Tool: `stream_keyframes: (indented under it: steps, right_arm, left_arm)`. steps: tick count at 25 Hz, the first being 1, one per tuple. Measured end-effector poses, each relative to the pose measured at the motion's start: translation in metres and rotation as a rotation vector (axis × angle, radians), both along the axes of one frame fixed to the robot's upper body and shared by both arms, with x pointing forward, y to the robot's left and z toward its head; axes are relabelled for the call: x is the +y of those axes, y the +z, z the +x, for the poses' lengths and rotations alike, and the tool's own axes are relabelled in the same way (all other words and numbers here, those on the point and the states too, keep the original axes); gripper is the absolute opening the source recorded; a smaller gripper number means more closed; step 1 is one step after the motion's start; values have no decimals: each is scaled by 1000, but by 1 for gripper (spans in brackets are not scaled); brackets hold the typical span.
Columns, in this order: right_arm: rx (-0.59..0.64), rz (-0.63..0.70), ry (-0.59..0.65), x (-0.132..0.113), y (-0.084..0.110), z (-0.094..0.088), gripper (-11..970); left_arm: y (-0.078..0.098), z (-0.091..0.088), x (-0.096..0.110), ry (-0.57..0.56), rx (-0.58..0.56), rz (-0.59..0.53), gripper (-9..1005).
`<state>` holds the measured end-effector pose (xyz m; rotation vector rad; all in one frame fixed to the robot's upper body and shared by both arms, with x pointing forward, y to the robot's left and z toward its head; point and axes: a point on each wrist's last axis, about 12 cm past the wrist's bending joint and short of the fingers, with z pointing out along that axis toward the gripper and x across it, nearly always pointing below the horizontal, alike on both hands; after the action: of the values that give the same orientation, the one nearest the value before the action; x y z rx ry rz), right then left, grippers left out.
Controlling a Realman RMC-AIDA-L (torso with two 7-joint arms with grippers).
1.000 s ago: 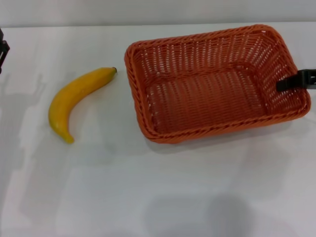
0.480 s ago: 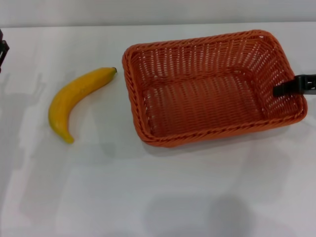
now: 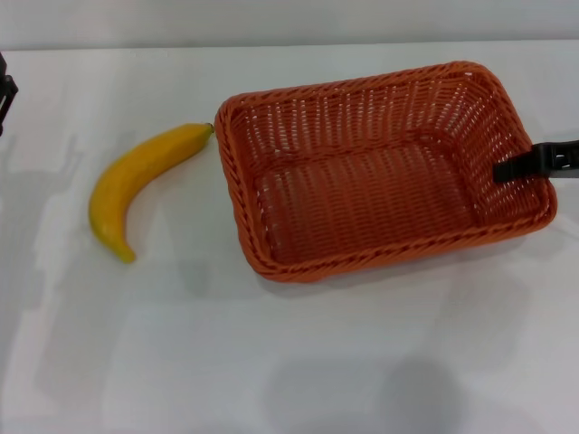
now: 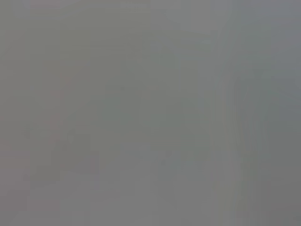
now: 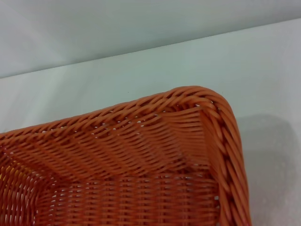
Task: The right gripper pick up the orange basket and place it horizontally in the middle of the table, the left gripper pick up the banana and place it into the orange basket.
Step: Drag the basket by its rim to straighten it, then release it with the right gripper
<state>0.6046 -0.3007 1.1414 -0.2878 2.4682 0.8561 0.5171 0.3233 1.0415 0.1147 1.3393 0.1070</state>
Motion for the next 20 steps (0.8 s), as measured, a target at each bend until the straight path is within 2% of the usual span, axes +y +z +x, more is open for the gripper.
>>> stream_keyframes:
  steps: [20]
  right_arm:
    - [-3,56,9,2,2,-3,165]
  left_arm:
    - [0,0,0,1,2,1,820]
